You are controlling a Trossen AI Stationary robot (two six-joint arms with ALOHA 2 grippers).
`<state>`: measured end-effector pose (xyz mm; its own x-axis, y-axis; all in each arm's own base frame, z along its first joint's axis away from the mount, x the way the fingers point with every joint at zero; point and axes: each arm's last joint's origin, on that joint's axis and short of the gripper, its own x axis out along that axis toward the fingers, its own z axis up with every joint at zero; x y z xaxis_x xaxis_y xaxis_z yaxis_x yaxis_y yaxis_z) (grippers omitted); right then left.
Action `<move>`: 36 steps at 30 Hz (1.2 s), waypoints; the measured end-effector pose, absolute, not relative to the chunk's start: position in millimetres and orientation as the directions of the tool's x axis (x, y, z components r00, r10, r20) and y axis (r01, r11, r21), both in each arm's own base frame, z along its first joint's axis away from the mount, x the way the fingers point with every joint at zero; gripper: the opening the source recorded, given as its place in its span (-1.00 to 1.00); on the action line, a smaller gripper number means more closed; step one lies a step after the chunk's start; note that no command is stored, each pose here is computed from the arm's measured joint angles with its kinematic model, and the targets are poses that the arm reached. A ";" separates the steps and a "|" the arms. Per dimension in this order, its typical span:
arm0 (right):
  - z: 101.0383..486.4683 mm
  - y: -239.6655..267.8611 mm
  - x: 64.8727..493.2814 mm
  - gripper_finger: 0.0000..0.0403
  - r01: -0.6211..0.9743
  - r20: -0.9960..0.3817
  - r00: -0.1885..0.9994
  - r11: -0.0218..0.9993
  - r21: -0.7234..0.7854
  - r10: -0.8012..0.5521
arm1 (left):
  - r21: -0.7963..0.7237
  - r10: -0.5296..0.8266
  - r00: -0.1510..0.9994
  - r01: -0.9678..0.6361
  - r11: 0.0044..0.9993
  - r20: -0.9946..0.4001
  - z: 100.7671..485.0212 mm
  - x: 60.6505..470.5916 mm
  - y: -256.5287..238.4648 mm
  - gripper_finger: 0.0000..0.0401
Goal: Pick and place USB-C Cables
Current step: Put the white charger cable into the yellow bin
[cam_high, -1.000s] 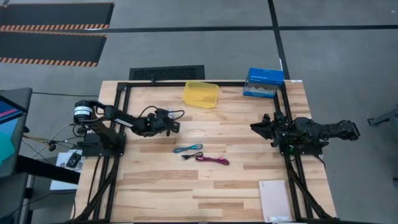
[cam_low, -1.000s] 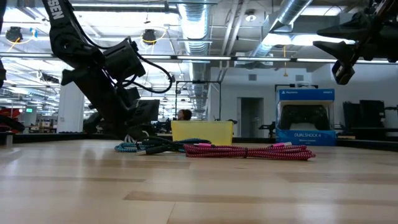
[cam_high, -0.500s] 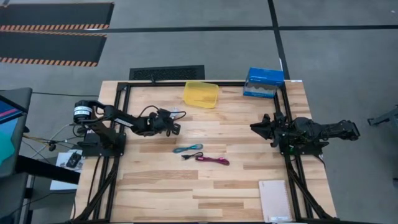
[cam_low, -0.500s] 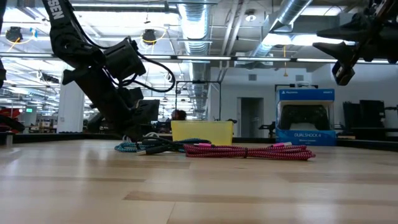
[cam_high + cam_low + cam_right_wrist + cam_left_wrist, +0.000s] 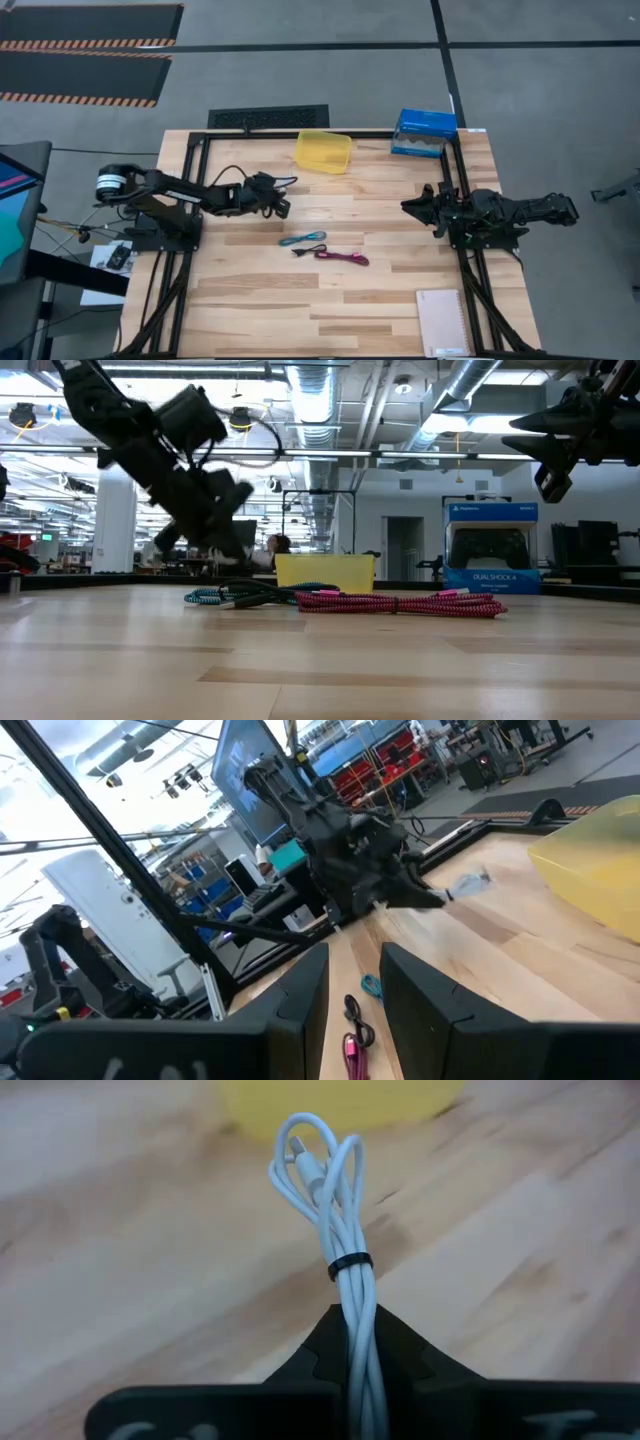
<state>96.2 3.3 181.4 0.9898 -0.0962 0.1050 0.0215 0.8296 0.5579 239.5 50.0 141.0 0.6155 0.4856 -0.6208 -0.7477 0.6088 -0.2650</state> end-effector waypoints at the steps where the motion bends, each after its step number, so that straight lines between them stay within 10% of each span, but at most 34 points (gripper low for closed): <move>1: 181.4 3.3 96.2 -0.41 0.022 0.105 0.990 0.830 0.558 -0.096 | -0.270 0.486 0.631 -0.736 0.621 -0.604 146.5 238.6 49.4 -1.00; 13: 177.5 2.9 96.5 -0.41 0.057 0.065 0.992 0.835 0.548 -0.111 | -0.060 0.474 0.791 -0.534 0.843 -0.388 221.0 237.7 56.1 -1.00; 21: 174.9 1.4 96.4 -0.41 0.115 0.038 0.986 0.832 0.543 -0.161 | 0.246 0.511 0.750 -0.448 0.859 -0.419 284.5 256.1 90.4 -1.00; 36: 173.8 1.2 96.3 -0.41 0.130 0.024 0.985 0.830 0.543 -0.170 | 0.383 0.325 0.707 -0.082 0.920 -0.628 308.6 294.1 184.5 -0.97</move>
<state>96.3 1.2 173.8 0.9852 -0.1698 0.0239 0.1298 0.8296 0.5430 294.1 184.5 308.6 0.7069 0.3248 -0.6283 -0.0825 0.9201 0.3829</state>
